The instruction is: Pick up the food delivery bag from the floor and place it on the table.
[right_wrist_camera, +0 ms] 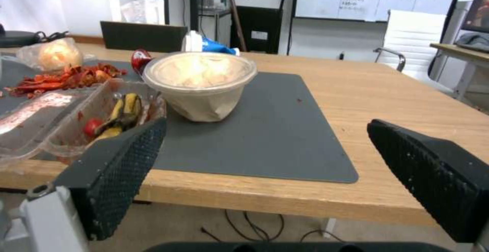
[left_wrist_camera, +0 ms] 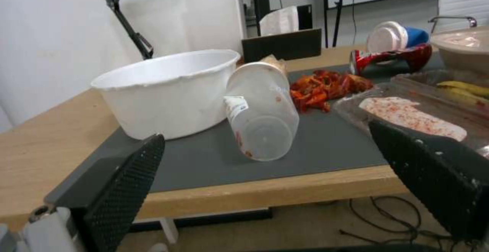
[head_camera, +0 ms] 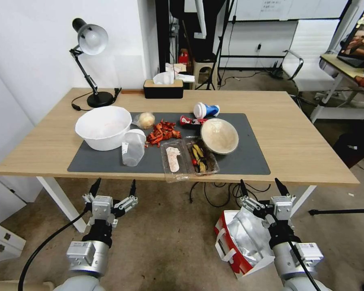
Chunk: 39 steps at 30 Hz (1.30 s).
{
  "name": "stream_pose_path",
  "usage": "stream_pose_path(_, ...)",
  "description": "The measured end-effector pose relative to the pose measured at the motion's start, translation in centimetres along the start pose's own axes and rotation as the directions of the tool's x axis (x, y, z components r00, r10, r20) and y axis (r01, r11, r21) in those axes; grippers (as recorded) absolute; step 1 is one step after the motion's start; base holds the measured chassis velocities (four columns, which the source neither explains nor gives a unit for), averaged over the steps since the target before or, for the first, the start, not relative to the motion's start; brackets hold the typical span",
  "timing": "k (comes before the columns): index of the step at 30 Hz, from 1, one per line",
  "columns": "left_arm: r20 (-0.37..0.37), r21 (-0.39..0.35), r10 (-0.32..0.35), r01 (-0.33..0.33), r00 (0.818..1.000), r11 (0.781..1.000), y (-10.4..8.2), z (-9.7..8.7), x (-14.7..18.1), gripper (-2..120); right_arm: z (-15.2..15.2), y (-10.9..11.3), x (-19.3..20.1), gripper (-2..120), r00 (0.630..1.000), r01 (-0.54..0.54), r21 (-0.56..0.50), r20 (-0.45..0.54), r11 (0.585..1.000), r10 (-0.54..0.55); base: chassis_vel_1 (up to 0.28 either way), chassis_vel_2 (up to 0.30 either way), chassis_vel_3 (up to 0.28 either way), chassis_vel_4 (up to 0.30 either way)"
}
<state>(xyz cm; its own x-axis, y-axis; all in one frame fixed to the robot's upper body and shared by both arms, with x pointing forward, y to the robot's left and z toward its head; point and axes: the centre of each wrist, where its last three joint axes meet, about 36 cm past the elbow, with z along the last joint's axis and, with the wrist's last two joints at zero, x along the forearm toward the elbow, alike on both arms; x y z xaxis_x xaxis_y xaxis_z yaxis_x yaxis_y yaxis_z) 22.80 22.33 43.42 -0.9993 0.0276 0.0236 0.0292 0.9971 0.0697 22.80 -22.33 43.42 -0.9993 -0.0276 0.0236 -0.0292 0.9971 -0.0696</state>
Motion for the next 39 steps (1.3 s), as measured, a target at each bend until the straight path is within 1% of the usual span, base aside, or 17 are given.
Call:
stream_pose_path(17,-0.001,0.000,-0.002,0.002,1.000,1.000,0.1,0.0,0.0,100,0.0,0.0,0.0,100,1.000,0.004,-0.001,-0.001,1.000,-0.004,0.000,0.000,0.000,0.000)
stream_pose_path(18,-0.004,0.004,-0.014,0.014,1.000,1.000,0.5,-0.1,0.0,100,-0.1,-0.1,-0.1,100,1.000,0.018,-0.003,-0.006,1.000,-0.018,0.000,0.000,0.000,0.000)
stream_pose_path(19,-0.005,0.012,-0.040,0.040,0.999,0.999,1.3,-0.5,0.1,100,-0.4,-0.3,-0.4,100,0.999,0.050,-0.007,-0.013,0.999,-0.050,0.000,0.000,0.000,0.000)
stream_pose_path(20,-0.005,0.012,-0.040,0.040,0.999,0.999,1.3,-0.5,0.1,100,-0.4,-0.3,-0.4,100,0.999,0.050,-0.007,-0.013,0.999,-0.050,0.000,0.000,0.000,0.000)
stream_pose_path(21,-0.005,0.016,-0.052,0.052,0.999,0.999,1.7,-0.7,0.1,100,-0.5,-0.4,-0.5,100,0.998,0.066,-0.009,-0.017,0.998,-0.066,0.000,0.000,0.000,0.000)
stream_pose_path(22,-0.010,0.033,-0.096,0.097,0.995,0.995,3.1,-1.3,0.4,100,-1.0,-0.7,-0.9,100,0.993,0.118,-0.014,-0.028,0.993,-0.119,0.000,0.000,0.000,0.000)
stream_pose_path(23,-0.012,0.041,-0.118,0.119,0.993,0.992,3.8,-1.7,0.6,100,-1.0,-0.7,-0.9,100,0.992,0.119,-0.014,-0.028,0.993,-0.119,0.000,0.000,0.000,0.000)
stream_pose_path(24,-0.012,0.041,-0.118,0.119,0.993,0.992,3.8,-1.7,0.6,100,-1.0,-0.7,-0.9,100,0.992,0.119,-0.014,-0.028,0.993,-0.119,0.000,0.000,0.000,0.000)
stream_pose_path(25,-0.013,0.045,-0.130,0.131,0.991,0.990,4.2,-1.9,0.7,100,-1.0,-0.7,-1.0,100,0.992,0.126,-0.015,-0.031,0.992,-0.126,0.000,0.000,0.000,0.000)
stream_pose_path(26,-0.014,0.071,-0.156,0.156,0.988,0.985,4.9,-2.1,0.9,100,-1.4,-1.0,-1.3,100,0.984,0.173,-0.023,-0.040,0.985,-0.174,0.000,0.000,0.000,0.000)
stream_pose_path(28,-0.014,0.076,-0.158,0.159,0.987,0.984,4.9,-2.1,0.9,100,-1.6,-1.1,-1.5,100,0.980,0.193,-0.026,-0.044,0.981,-0.194,0.000,0.000,0.000,0.000)
stream_pose_path(32,-0.017,0.084,-0.162,0.163,0.987,0.983,5.1,-2.0,0.9,100,-3.2,-2.0,-2.7,100,0.928,0.362,-0.058,-0.076,0.930,-0.365,0.000,0.000,0.000,0.000)
stream_pose_path(33,-0.017,0.084,-0.162,0.163,0.987,0.983,5.1,-2.0,0.9,100,-3.2,-2.0,-2.7,100,0.928,0.362,-0.058,-0.076,0.930,-0.365,0.000,0.000,0.000,0.000)
stream_pose_path(35,-0.017,0.082,-0.163,0.163,0.987,0.983,5.1,-2.0,1.0,100,-3.8,-2.3,-3.1,100,0.899,0.425,-0.073,-0.087,0.902,-0.430,0.000,0.000,0.000,0.000)
stream_pose_path(36,-0.016,0.081,-0.163,0.164,0.987,0.983,5.1,-2.1,1.0,100,-4.4,-2.6,-3.5,100,0.868,0.480,-0.086,-0.097,0.873,-0.487,0.000,0.000,0.000,0.000)
stream_pose_path(37,-0.016,0.081,-0.163,0.164,0.987,0.983,5.1,-2.1,1.0,100,-4.4,-2.6,-3.5,100,0.868,0.480,-0.086,-0.097,0.873,-0.487,0.000,0.000,0.000,0.000)
stream_pose_path(39,-0.017,0.080,-0.162,0.163,0.987,0.983,5.1,-2.0,1.1,100,-5.1,-2.9,-3.9,100,0.830,0.539,-0.101,-0.106,0.836,-0.548,0.000,0.000,0.000,0.000)
